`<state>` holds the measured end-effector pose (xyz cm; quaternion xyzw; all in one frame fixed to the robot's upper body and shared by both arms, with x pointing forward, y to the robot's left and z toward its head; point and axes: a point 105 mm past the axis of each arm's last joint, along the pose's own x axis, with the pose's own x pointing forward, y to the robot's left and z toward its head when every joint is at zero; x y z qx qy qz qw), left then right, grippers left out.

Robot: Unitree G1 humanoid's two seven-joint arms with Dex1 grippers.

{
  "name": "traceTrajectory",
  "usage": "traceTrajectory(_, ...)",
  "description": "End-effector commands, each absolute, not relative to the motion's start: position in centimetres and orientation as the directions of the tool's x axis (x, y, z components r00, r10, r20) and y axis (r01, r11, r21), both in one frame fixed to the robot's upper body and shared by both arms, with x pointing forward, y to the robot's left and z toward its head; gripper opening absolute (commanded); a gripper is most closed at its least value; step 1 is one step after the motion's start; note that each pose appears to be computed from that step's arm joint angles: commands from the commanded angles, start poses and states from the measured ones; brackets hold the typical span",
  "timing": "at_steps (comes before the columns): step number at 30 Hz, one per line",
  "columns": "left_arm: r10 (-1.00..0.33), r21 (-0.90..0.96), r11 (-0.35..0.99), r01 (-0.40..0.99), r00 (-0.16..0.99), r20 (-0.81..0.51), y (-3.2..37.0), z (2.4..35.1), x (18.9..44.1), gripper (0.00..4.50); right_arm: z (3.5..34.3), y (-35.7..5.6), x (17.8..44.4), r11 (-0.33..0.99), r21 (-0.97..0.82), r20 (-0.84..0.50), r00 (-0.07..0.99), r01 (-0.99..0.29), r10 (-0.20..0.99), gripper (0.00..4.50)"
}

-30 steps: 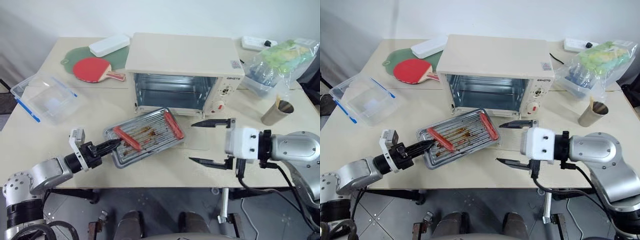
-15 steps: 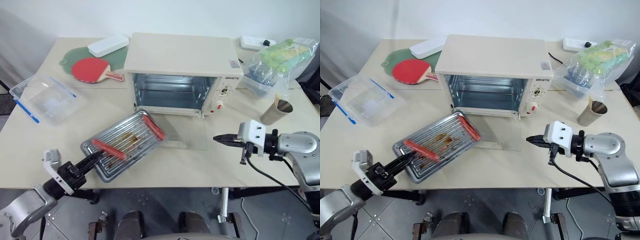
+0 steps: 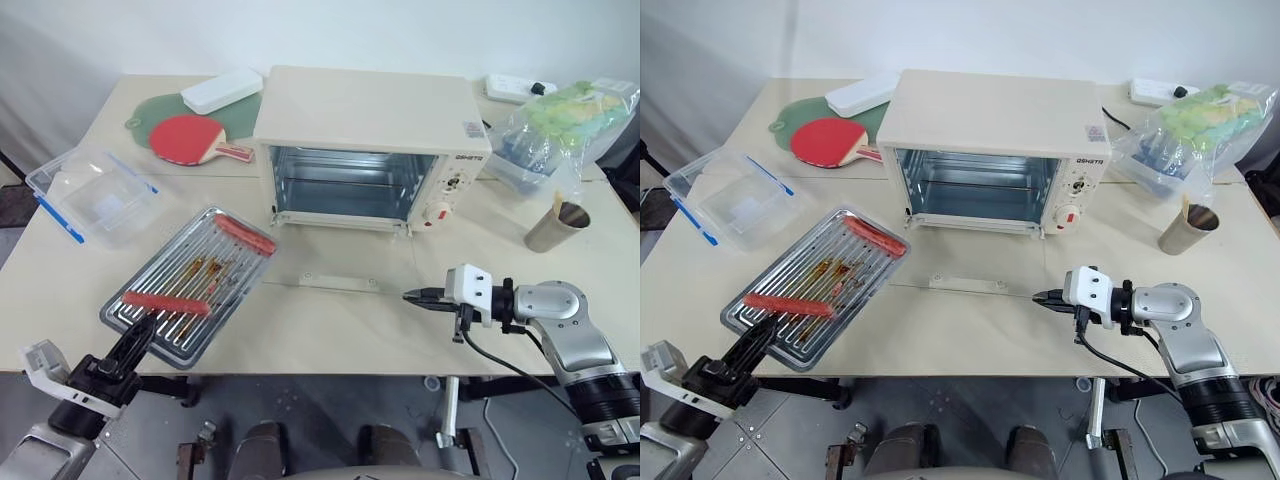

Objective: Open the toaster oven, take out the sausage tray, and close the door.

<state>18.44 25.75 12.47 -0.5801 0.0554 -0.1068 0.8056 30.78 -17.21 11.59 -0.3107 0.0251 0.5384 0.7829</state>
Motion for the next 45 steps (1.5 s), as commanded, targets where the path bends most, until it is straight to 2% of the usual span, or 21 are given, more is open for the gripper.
traceTrajectory(1, -0.205, -0.942, 0.306, 0.137, 0.976, 0.075, 26.2, 13.5, 17.8, 0.0, 13.3, -16.3, 31.2, 0.225, -0.496, -0.316, 0.416, -0.838, 0.852, 0.06)
traceTrajectory(10, -0.131, -0.94, 0.328, 0.096, 0.99, 0.056, 28.2, 13.3, 16.8, 0.0, 18.5, -15.0, 32.2, 0.233, -0.535, -0.233, 0.407, -0.812, 0.883, 0.06)
traceTrajectory(25, -0.209, -0.955, 0.28, 0.099, 0.977, 0.04, 26.5, 12.4, 17.8, 0.0, 22.7, -15.3, 33.1, 0.23, -0.582, -0.22, 0.424, -0.78, 0.879, 0.06)
traceTrajectory(32, -0.404, -0.959, 0.256, 0.122, 0.915, 0.008, 23.8, 11.6, 19.2, 0.0, 22.8, -14.8, 30.5, 0.169, -0.515, -0.286, 0.355, -0.84, 0.89, 0.06)
traceTrajectory(38, -0.627, -0.956, 0.268, 0.122, 0.775, -0.077, 21.6, 10.8, 20.7, 0.0, 22.3, -15.2, 28.8, 0.15, -0.471, -0.332, 0.332, -0.869, 0.883, 0.06)
traceTrajectory(40, -0.713, -0.952, 0.273, 0.14, 0.693, -0.103, 20.6, 10.9, 22.2, 0.0, 22.3, -15.4, 28.5, 0.168, -0.472, -0.326, 0.348, -0.865, 0.879, 0.06)
traceTrajectory(45, -0.815, -0.95, 0.263, 0.172, 0.566, -0.123, 18.9, 12.0, 25.5, 0.0, 22.7, -15.7, 28.1, 0.215, -0.476, -0.299, 0.386, -0.853, 0.872, 0.06)
